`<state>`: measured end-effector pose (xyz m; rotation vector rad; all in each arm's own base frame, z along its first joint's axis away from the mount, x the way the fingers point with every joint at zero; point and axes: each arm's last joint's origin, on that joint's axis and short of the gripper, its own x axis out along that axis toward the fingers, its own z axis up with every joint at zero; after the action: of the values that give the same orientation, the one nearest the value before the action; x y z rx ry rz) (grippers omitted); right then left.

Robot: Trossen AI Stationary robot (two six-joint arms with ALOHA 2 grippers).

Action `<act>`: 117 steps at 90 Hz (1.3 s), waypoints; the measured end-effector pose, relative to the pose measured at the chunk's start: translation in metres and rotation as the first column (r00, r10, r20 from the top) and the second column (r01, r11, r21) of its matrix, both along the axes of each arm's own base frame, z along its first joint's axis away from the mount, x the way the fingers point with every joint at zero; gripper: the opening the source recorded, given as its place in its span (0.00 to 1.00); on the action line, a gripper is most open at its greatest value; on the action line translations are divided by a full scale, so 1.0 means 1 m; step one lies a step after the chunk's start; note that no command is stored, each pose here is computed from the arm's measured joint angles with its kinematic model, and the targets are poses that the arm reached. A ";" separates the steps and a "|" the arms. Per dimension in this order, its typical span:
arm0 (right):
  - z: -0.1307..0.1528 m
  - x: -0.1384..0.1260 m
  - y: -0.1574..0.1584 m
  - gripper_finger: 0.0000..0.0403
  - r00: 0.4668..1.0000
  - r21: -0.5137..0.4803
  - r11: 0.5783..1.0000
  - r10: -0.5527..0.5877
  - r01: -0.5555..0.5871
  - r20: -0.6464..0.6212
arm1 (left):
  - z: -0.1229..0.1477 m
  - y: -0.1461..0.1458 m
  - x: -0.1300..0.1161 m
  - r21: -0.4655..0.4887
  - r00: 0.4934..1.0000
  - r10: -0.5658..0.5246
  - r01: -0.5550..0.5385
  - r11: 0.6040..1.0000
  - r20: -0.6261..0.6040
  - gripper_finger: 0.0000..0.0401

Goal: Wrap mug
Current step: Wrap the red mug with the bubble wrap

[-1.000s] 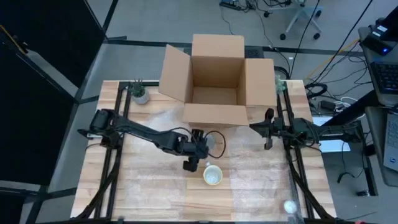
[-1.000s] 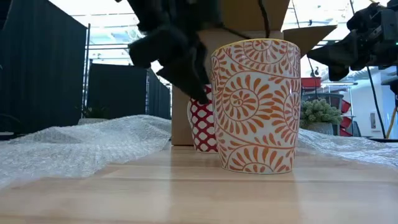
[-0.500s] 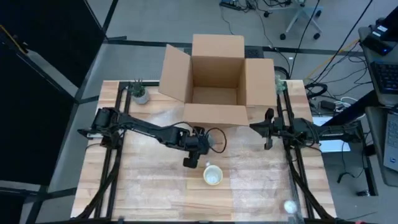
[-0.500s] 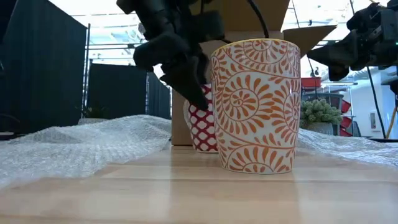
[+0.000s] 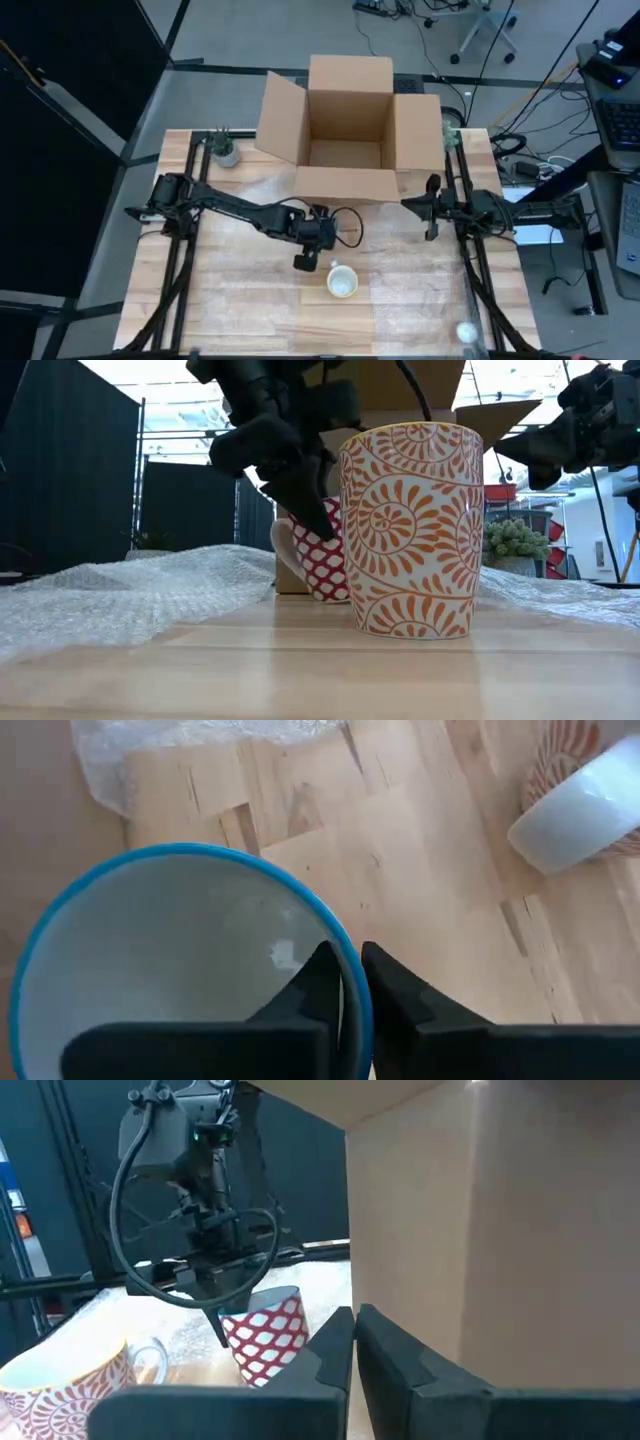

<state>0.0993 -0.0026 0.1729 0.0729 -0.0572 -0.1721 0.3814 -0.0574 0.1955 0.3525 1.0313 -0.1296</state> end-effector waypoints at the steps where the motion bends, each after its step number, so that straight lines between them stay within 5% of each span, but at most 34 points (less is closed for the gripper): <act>1: 0.000 0.000 0.000 0.00 1.000 0.000 1.000 0.000 0.000 0.000 | 0.000 -0.001 0.000 0.004 1.000 0.000 0.000 1.000 -0.002 0.03; 34: 0.000 0.000 0.000 0.00 1.000 0.000 1.000 0.000 0.000 0.000 | 0.051 -0.033 -0.018 0.045 0.985 0.123 -0.118 0.992 -0.118 0.02; 64: 0.000 0.000 0.000 0.00 1.000 0.000 1.000 0.000 0.000 0.000 | 0.089 -0.062 -0.088 0.025 0.919 0.315 -0.318 0.948 -0.239 0.02; 94: 0.000 0.000 0.000 0.00 1.000 0.000 1.000 0.000 0.000 0.000 | 0.048 -0.089 -0.174 0.030 0.865 0.415 -0.424 0.905 -0.282 0.02; 117: 0.000 0.000 0.000 0.00 1.000 0.000 1.000 0.000 0.000 0.000 | 0.001 -0.091 -0.195 0.002 0.878 0.388 -0.403 0.915 -0.282 0.02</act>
<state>0.0993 -0.0026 0.1729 0.0730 -0.0568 -0.1724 0.1861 -0.1481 0.1968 0.0633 1.3555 0.1670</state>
